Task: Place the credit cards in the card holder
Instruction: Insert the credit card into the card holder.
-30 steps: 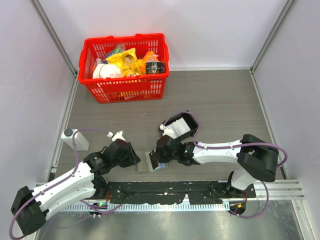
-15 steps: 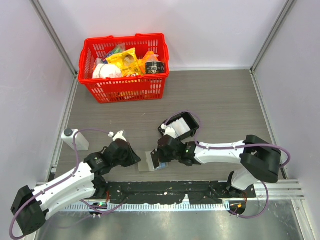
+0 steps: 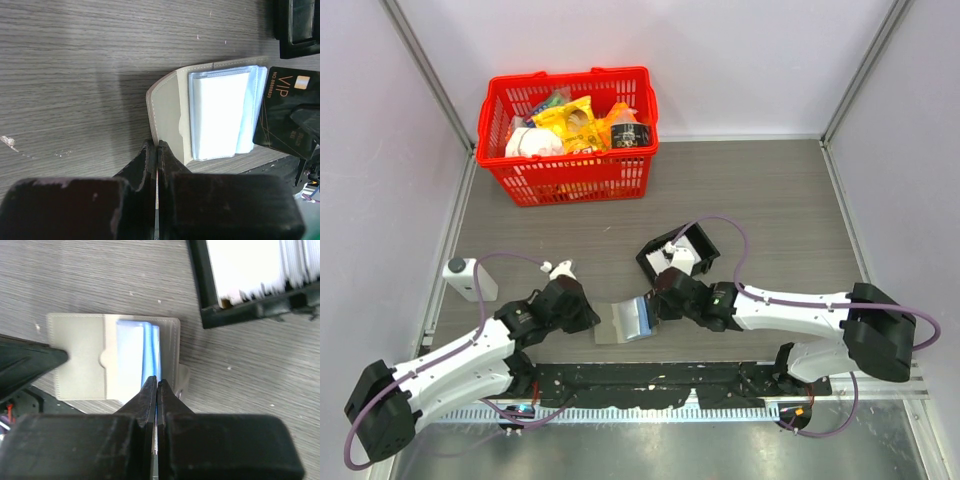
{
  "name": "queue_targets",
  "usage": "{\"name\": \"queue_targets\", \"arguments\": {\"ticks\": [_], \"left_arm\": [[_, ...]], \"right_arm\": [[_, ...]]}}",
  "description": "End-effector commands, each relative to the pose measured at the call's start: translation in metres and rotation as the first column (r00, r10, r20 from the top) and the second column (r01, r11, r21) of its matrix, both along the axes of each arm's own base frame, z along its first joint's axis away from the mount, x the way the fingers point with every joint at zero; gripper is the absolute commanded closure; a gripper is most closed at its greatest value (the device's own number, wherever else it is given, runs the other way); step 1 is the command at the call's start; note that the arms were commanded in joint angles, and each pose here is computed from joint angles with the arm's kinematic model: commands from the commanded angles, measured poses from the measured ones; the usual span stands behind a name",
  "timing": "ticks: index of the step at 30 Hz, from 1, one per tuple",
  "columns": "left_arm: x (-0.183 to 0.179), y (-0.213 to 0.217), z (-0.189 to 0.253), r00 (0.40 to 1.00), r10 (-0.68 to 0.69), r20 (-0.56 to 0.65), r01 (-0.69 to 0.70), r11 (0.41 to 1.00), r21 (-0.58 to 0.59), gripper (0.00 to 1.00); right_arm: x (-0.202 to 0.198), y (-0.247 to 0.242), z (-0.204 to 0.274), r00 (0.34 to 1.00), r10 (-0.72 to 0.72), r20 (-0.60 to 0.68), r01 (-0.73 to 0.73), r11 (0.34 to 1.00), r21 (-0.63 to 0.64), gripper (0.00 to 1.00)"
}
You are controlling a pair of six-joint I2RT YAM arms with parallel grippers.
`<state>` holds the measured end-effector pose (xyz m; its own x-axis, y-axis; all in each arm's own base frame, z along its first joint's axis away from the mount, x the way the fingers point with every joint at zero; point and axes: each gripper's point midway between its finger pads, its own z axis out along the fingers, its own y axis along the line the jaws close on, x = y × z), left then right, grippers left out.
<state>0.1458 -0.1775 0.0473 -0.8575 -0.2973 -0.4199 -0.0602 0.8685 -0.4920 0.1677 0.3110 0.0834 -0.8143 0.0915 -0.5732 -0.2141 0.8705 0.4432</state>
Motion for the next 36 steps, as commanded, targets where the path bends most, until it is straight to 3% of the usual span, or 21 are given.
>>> {"name": "queue_targets", "arguments": {"ticks": [1, 18, 27, 36], "left_arm": [[0.009, -0.005, 0.014, 0.999, -0.019, 0.051, 0.019, 1.0, 0.002, 1.0], [0.013, -0.011, 0.017, 0.997, -0.032, 0.066, 0.033, 0.999, -0.015, 1.0], [0.015, -0.008, 0.021, 0.997, -0.027, 0.075, 0.027, 1.0, 0.0, 1.0], [0.015, -0.008, 0.022, 0.997, -0.026, 0.078, 0.026, 1.0, -0.001, 1.0]], "right_arm": [[0.002, -0.017, 0.003, 0.998, -0.053, 0.025, 0.053, 0.999, -0.009, 0.99], [-0.005, 0.011, 0.008, 1.0, 0.028, 0.0, -0.028, 0.995, 0.094, 0.99], [0.011, -0.009, 0.026, 0.995, -0.067, 0.077, 0.063, 0.996, 0.056, 0.99], [0.007, 0.006, 0.026, 0.998, -0.028, 0.058, 0.022, 0.995, 0.102, 0.99]]}}
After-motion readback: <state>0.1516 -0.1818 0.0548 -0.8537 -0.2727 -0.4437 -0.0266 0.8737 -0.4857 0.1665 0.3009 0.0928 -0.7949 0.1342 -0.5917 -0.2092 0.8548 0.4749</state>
